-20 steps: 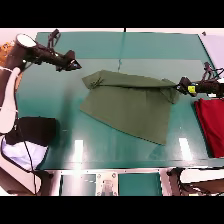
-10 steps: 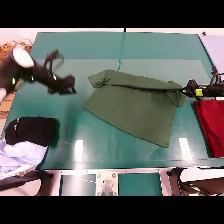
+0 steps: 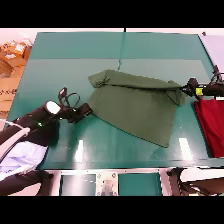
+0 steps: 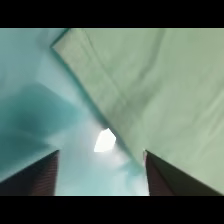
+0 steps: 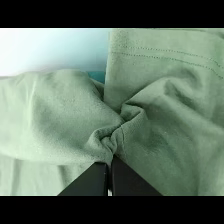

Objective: Fold the shirts.

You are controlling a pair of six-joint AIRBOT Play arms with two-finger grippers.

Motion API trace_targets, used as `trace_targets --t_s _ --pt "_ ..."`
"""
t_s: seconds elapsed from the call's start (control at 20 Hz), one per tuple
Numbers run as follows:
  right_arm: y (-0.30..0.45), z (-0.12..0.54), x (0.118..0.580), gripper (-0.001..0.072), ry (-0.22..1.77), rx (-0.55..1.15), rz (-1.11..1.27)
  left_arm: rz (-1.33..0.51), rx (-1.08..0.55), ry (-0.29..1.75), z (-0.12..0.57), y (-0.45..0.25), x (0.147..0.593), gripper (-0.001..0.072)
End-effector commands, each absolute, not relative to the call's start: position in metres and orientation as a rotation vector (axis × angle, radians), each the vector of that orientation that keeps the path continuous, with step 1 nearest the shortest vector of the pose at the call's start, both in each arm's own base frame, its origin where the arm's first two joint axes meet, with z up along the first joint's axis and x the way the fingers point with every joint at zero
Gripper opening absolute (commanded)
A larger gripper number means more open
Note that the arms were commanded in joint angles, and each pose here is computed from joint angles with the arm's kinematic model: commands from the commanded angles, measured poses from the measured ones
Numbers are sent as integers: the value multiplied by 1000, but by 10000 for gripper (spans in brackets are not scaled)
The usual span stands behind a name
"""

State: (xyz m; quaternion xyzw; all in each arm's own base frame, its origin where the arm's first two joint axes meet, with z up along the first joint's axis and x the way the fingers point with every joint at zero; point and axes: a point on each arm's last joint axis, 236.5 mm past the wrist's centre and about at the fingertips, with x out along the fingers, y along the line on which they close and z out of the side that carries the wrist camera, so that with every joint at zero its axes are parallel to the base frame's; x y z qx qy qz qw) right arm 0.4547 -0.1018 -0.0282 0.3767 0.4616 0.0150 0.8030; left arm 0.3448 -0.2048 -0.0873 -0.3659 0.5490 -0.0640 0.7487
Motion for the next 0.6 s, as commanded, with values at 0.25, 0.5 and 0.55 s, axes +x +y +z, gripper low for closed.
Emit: trace_targets --t_s 0.25,0.5,0.55 --pt "-82 -28 431 14 1039 823 68 -64 -786 966 -95 -192 431 277" --pt "-51 -19 374 14 1055 811 55 -107 -740 980 -67 -115 476 25" --pt "-40 -16 364 14 1051 827 63 -111 -719 976 -57 -92 484 25"
